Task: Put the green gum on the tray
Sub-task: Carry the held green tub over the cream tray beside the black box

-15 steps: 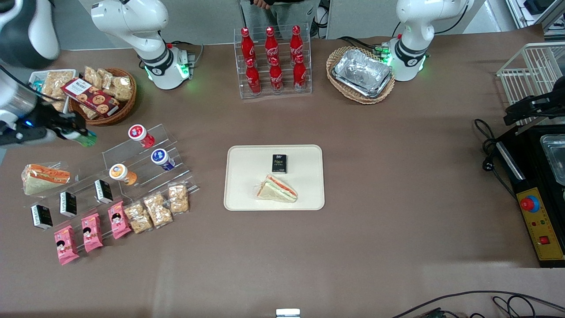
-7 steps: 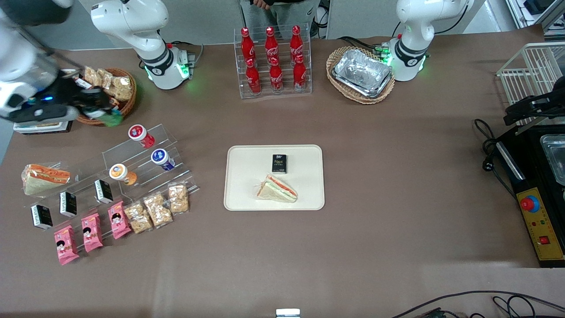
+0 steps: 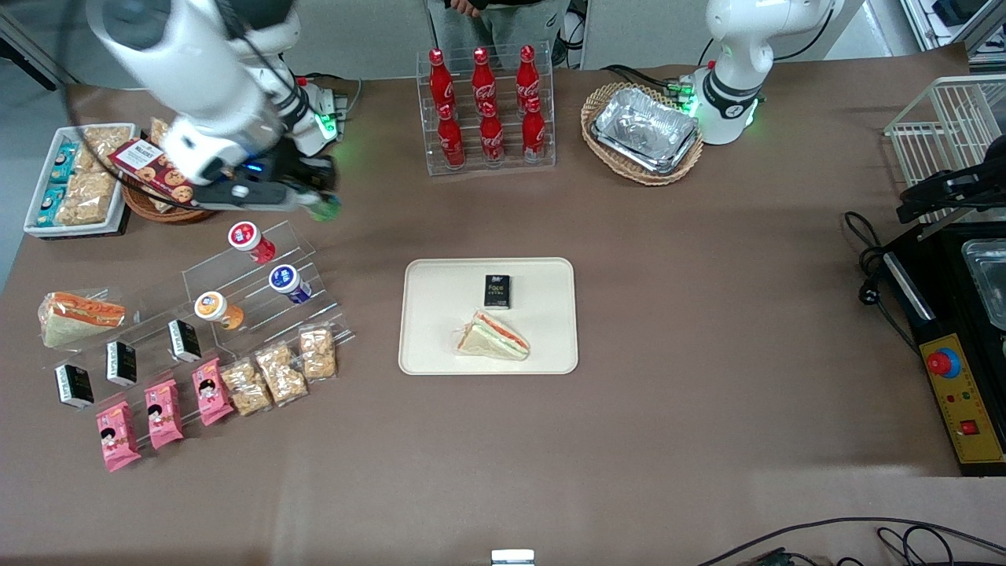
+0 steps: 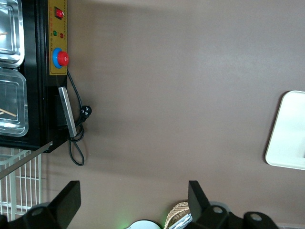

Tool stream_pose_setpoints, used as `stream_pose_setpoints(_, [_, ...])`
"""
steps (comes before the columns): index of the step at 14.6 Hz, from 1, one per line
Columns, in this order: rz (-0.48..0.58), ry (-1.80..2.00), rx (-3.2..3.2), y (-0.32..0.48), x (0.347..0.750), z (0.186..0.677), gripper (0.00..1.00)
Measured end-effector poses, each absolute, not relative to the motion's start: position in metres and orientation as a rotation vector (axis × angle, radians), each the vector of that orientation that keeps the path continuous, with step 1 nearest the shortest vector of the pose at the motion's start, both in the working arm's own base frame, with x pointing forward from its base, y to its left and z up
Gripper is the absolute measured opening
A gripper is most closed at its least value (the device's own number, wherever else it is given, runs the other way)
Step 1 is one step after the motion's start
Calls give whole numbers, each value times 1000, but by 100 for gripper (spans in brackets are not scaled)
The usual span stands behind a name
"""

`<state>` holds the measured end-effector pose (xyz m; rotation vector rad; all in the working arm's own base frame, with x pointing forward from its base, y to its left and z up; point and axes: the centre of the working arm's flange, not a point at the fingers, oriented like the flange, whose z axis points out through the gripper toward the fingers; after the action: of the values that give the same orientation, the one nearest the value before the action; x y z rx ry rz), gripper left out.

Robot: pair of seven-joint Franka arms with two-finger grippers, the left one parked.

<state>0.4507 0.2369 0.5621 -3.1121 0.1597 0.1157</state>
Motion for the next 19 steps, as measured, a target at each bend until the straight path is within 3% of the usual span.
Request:
stream_pose_setpoints(11, [70,243,-3087,340,486,343,59])
stream_pose_setpoints(19, [93,223,-3085,338,490,276,59])
